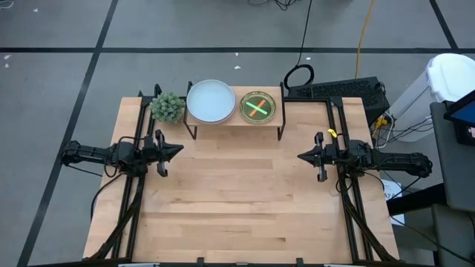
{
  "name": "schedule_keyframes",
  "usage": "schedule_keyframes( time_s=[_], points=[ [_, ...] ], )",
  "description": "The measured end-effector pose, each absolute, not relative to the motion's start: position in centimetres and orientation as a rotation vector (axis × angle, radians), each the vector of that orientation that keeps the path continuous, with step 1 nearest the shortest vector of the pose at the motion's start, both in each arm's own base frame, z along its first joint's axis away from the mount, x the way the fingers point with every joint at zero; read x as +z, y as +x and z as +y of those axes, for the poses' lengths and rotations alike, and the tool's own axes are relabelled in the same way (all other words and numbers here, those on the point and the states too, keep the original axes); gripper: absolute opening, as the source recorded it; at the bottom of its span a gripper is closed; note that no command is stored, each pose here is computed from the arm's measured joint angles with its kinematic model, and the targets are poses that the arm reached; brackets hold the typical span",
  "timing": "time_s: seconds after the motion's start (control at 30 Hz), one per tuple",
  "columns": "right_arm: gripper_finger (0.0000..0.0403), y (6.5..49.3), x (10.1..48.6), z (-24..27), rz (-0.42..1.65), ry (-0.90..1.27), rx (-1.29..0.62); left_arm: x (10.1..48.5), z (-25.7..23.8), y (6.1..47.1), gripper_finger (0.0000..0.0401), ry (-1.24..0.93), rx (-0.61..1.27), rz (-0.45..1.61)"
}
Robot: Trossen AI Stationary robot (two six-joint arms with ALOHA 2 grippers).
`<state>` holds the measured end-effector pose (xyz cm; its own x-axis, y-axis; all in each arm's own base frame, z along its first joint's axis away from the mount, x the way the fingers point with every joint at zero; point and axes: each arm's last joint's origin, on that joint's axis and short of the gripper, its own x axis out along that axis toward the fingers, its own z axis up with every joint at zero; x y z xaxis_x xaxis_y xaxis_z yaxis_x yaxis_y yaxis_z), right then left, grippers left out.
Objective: Place and stack plates onto a shelf
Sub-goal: Return to Home Position
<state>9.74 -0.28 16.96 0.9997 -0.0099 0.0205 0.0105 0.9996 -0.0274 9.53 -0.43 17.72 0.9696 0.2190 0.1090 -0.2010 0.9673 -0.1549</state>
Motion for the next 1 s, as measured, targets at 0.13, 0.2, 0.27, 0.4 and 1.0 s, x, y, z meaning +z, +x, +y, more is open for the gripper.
schedule_keyframes(
  time_s=[0.13, 0.2, 0.27, 0.4, 1.0],
  points=[
    [0.0000, 9.74, 16.96, -0.28, -0.020, -0.028, -0.010, 17.45, -0.35, 9.56, 0.0008, -0.069, 0.228, -0.091],
    [0.0000, 9.74, 16.95, -0.28, -0.019, -0.028, -0.010, 17.26, -0.26, 9.58, 0.0008, -0.036, 0.237, -0.069],
    [0.0000, 9.74, 16.95, -0.28, -0.019, -0.028, -0.010, 17.28, -0.13, 9.58, 0.0008, -0.005, 0.252, -0.066],
    [0.0000, 9.74, 16.95, -0.28, -0.019, -0.028, -0.010, 17.34, 0.21, 9.57, 0.0008, 0.024, 0.289, -0.068],
    [0.0000, 9.74, 16.95, -0.28, -0.019, -0.027, -0.011, 17.06, 0.00, 9.71, 0.0008, -0.060, 0.107, -0.048]
  ],
)
